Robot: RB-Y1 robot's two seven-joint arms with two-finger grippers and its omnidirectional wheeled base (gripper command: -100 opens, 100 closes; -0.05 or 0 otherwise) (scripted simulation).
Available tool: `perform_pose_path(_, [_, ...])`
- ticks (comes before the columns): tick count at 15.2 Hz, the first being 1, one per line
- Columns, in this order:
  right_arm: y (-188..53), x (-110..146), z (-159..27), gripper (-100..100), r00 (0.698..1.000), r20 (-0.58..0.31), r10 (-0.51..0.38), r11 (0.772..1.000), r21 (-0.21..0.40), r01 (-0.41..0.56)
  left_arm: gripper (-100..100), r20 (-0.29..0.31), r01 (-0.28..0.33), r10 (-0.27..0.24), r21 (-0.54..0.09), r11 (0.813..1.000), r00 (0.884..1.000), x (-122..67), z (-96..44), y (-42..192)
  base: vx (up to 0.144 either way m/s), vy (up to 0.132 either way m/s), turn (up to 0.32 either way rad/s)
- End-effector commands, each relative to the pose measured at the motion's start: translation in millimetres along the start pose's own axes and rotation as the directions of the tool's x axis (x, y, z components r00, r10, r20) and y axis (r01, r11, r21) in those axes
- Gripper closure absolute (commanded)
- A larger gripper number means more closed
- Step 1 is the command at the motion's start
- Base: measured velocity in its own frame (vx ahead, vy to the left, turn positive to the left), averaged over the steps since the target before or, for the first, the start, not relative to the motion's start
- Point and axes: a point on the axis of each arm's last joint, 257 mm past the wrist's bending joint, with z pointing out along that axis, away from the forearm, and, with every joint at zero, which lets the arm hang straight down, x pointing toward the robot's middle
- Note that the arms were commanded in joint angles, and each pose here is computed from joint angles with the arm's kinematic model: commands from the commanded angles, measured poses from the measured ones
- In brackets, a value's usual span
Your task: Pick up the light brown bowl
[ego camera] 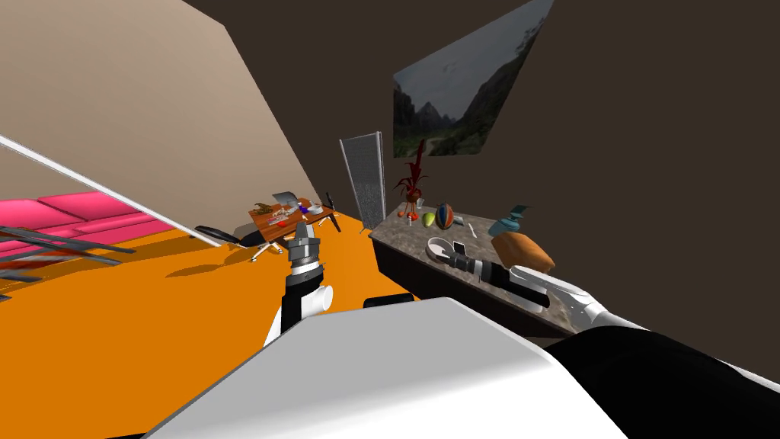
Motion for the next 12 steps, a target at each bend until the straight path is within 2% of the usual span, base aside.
perform_pose_path(1, [-10.6, 4.1, -7.3, -100, 0.998, -0.052, -0.030, 0.999, 0.017, 0.031, 0, 0.000, 0.000, 0.000, 0.000, 1.000, 1.000, 0.0, 0.0, 0.0, 0.024, 0.053, 0.113])
perform_pose_path(2, [-11.2, 3.6, -8.0, -100, 0.998, -0.060, -0.037, 0.999, 0.017, 0.038, 0, 0.000, 0.000, 0.000, 0.000, 1.000, 1.000, 0.0, 0.0, 0.0, 0.017, 0.034, 0.045])
perform_pose_path(5, [-35.6, 18.8, -27.1, -100, 0.983, -0.165, -0.080, 0.994, 0.057, 0.090, 0, 0.000, 0.000, 0.000, 0.000, 1.000, 1.000, 0.0, 0.0, 0.0, 0.023, 0.053, 0.122])
perform_pose_path(7, [-37.4, 16.3, -29.1, -100, 0.977, -0.189, -0.100, 0.992, 0.054, 0.112, 0, 0.000, 0.000, 0.000, 0.000, 1.000, 1.000, 0.0, 0.0, 0.0, 0.022, 0.065, 0.074])
perform_pose_path(8, [-48.7, 23.4, -39.4, -100, 0.965, -0.237, -0.114, 0.988, 0.071, 0.134, 0, 0.000, 0.000, 0.000, 0.000, 1.000, 1.000, 0.0, 0.0, 0.0, 0.008, 0.059, 0.092])
perform_pose_path(10, [-49.9, 21.5, -40.7, -100, 0.959, -0.252, -0.127, 0.987, 0.068, 0.148, 0, 0.000, 0.000, 0.000, 0.000, 1.000, 1.000, 0.0, 0.0, 0.0, 0.008, 0.051, 0.080])
perform_pose_path(11, [-61.2, 27.5, -51.9, -100, 0.942, -0.304, -0.142, 0.981, 0.082, 0.174, 0, 0.000, 0.000, 0.000, 0.000, 1.000, 1.000, 0.0, 0.0, 0.0, 0.016, 0.048, 0.105])
perform_pose_path(12, [-62.0, 26.1, -52.7, -100, 0.938, -0.313, -0.150, 0.980, 0.079, 0.183, 0, 0.000, 0.000, 0.000, 0.000, 1.000, 1.000, 0.0, 0.0, 0.0, 0.013, 0.055, 0.105])
